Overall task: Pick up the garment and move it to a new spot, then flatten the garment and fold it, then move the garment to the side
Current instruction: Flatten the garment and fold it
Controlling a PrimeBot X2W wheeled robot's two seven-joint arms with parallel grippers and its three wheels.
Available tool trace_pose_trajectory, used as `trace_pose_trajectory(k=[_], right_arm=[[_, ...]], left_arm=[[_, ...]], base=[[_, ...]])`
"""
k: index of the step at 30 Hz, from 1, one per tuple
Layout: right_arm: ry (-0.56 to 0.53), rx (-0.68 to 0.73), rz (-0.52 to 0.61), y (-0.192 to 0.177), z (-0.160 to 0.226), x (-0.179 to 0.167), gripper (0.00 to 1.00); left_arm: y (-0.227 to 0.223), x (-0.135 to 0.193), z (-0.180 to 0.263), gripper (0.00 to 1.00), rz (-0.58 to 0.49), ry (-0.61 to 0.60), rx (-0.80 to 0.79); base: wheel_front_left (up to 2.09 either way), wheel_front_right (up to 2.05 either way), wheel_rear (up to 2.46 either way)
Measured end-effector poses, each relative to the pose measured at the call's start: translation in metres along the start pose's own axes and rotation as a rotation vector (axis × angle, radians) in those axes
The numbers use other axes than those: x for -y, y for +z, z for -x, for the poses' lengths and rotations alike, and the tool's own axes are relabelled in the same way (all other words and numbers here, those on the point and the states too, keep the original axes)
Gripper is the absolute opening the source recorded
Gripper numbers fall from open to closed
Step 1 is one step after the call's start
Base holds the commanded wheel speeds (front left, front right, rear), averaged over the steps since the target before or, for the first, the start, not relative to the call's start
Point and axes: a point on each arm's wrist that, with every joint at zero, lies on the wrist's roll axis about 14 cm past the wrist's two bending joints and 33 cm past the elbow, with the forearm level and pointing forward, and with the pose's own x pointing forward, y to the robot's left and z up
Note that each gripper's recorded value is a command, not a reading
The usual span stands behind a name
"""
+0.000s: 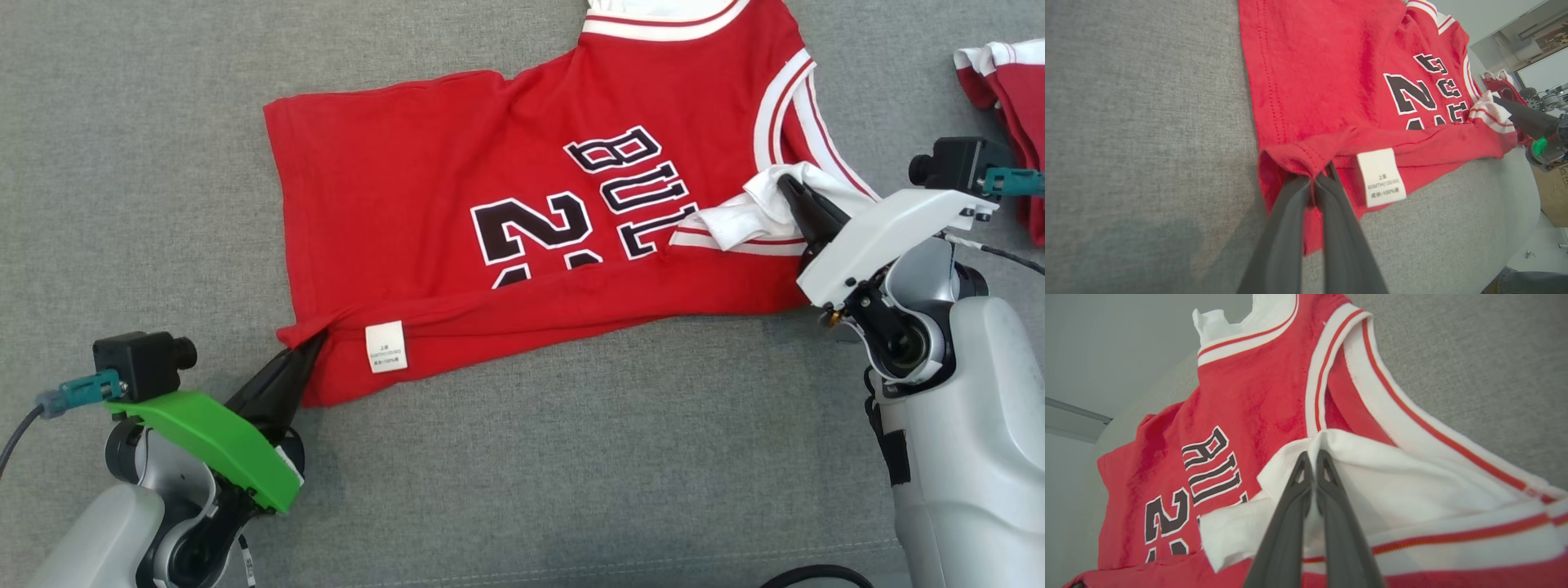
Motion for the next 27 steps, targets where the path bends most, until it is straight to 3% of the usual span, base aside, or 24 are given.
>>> trace_pose_trajectory(k=[6, 7, 9, 10, 11, 17, 20, 27], right_arm=[[-0.009, -0.012, 0.060, 0.005, -0.005, -0.005, 0.00], [-0.014, -0.016, 0.069, 0.004, -0.005, -0.004, 0.15], [-0.018, -0.011, 0.095, 0.005, -0.005, -0.005, 1.00], [-0.022, -0.011, 0.106, 0.005, -0.005, -0.004, 1.00], [-0.023, -0.012, 0.112, 0.004, -0.004, -0.004, 1.00], [0.000, 0.058, 0.196, 0.022, 0.011, -0.011, 1.00], [-0.035, 0.078, 0.307, 0.031, 0.032, 0.002, 1.00], [-0.159, -0.068, 0.416, 0.017, 0.067, 0.047, 1.00]], left_arm=[[-0.005, -0.001, -0.005, 0.00, -0.009, 0.007, -0.040], [-0.007, -0.004, -0.006, 0.02, -0.014, 0.020, -0.045], [-0.007, -0.009, -0.006, 0.33, -0.016, 0.045, -0.042], [-0.007, -0.011, -0.006, 0.54, -0.017, 0.056, -0.040], [-0.007, -0.012, -0.006, 1.00, -0.018, 0.061, -0.039], [0.004, -0.019, 0.003, 1.00, -0.055, 0.117, 0.010], [0.001, -0.013, 0.016, 1.00, -0.051, 0.125, 0.025], [-0.026, 0.006, 0.035, 1.00, 0.027, 0.107, -0.055]], base=[[0.00, 0.00, 0.00], [0.00, 0.00, 0.00], [0.00, 0.00, 0.00], [0.00, 0.00, 0.00], [0.00, 0.00, 0.00], [0.00, 0.00, 0.00], [0.00, 0.00, 0.00], [0.00, 0.00, 0.00]])
